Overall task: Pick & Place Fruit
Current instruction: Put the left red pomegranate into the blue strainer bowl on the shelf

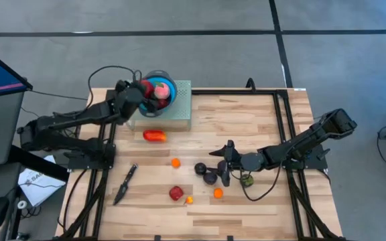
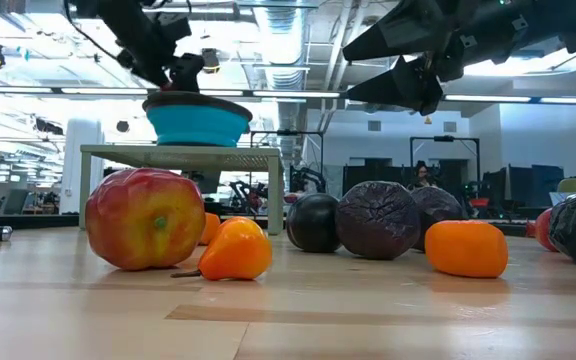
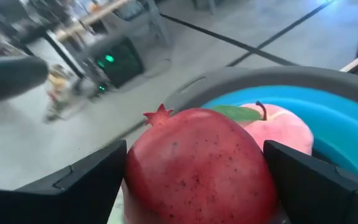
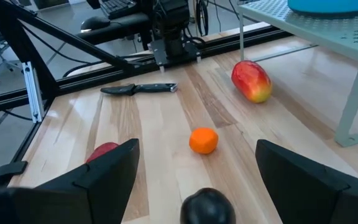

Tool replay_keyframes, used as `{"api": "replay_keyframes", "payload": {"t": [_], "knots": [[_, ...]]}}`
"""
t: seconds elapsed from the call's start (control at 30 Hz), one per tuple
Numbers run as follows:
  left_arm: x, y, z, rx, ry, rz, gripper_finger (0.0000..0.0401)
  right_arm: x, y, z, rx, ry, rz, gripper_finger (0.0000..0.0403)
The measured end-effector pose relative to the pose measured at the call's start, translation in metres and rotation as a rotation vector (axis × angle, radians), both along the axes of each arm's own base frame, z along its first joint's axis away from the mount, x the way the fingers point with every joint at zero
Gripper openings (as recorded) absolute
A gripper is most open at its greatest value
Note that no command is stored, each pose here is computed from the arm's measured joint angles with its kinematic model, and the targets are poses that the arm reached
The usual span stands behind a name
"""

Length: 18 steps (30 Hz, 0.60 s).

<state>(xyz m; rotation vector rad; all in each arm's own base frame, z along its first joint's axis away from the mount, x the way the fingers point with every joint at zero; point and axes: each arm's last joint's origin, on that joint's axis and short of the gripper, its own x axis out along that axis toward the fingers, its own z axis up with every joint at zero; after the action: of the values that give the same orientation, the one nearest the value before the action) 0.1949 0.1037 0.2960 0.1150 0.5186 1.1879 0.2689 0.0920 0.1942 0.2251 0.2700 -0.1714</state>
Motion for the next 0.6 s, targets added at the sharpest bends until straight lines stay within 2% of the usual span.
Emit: {"api": "replay_keyframes", "payload": {"t": [0.27, 0.6], "knots": [[-0.011, 0.022, -0.001, -0.061, -0.052, 0.012, 0.0380, 0.000, 0.000, 0.000, 0.000, 0.000, -0.002, 0.0315], [-0.011, 0.021, 0.003, -0.062, -0.104, -0.015, 0.0388, 0.000, 0.000, 0.000, -0.001, 0.003, -0.002, 0.0315]]}}
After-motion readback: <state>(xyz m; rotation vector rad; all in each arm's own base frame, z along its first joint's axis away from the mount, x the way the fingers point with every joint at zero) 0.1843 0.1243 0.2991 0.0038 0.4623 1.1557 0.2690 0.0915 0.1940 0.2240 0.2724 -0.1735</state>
